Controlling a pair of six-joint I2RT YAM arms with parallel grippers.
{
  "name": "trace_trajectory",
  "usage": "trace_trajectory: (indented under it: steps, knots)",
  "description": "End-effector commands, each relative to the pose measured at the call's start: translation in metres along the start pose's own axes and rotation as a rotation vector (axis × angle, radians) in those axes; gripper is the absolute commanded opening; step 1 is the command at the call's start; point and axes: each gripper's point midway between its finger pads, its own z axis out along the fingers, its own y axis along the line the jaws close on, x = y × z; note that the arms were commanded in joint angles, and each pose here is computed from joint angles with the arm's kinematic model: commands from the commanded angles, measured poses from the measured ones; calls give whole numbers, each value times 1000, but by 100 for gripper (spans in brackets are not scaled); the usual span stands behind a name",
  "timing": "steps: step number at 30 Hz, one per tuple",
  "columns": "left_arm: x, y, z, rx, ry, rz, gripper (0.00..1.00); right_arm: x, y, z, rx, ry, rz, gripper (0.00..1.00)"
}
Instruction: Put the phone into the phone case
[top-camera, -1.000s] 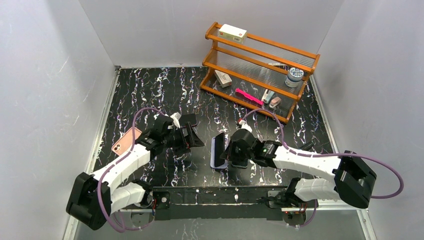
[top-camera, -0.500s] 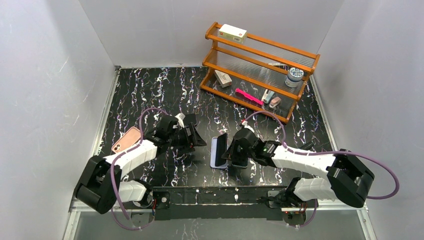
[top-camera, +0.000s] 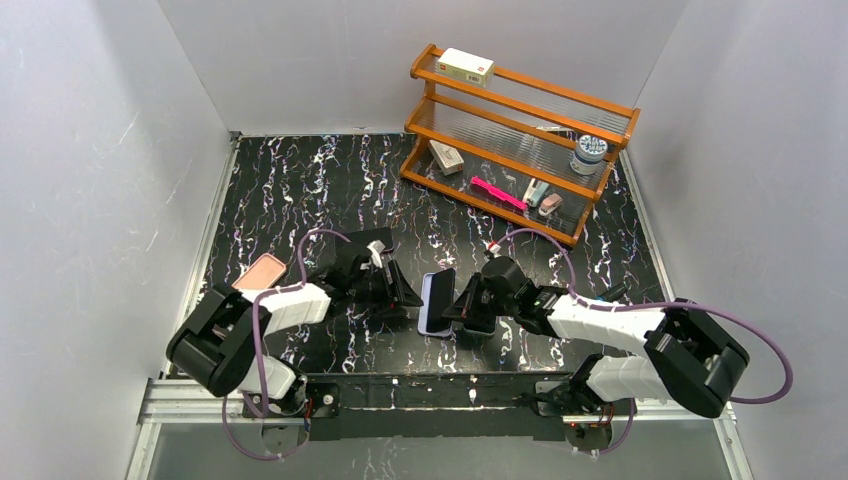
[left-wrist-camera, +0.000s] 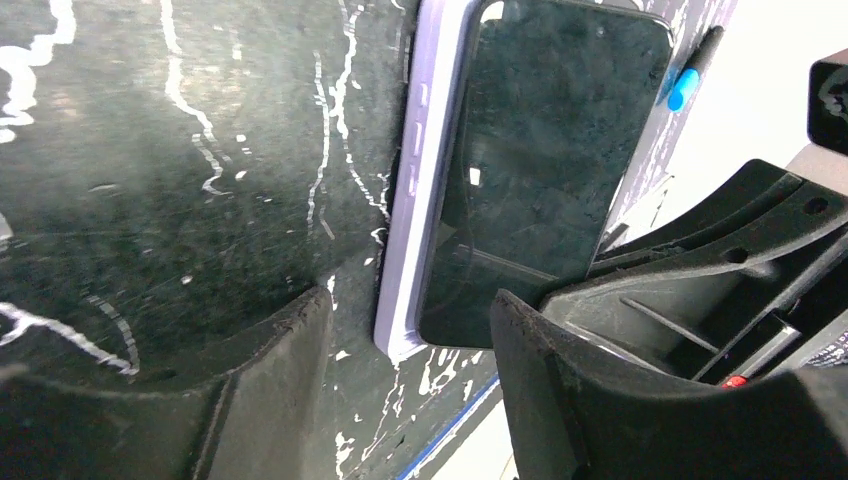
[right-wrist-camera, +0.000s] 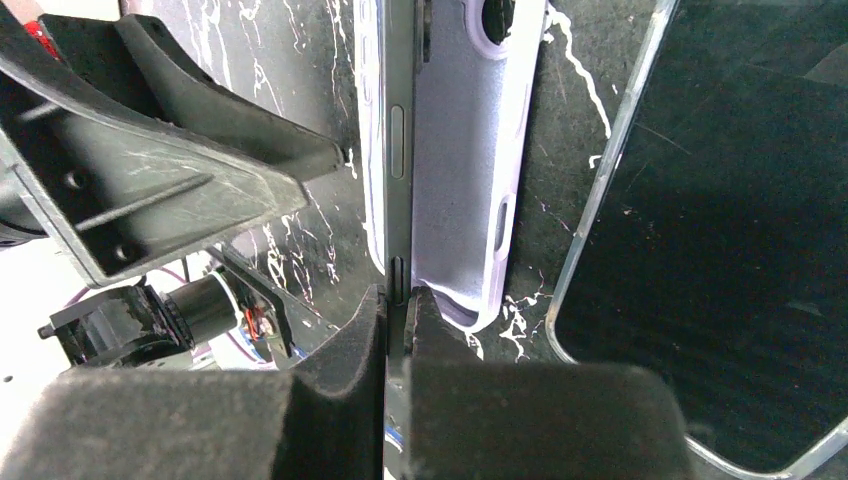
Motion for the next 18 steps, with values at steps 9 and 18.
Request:
trace_trajectory:
  steps: [9, 18]
  knots:
    - [16, -18, 18, 96, 30, 83, 52, 9, 2, 11, -67, 73, -17, 1]
    - [26, -20, 9, 120, 0, 107, 48, 26, -1, 26, -90, 180, -42, 1]
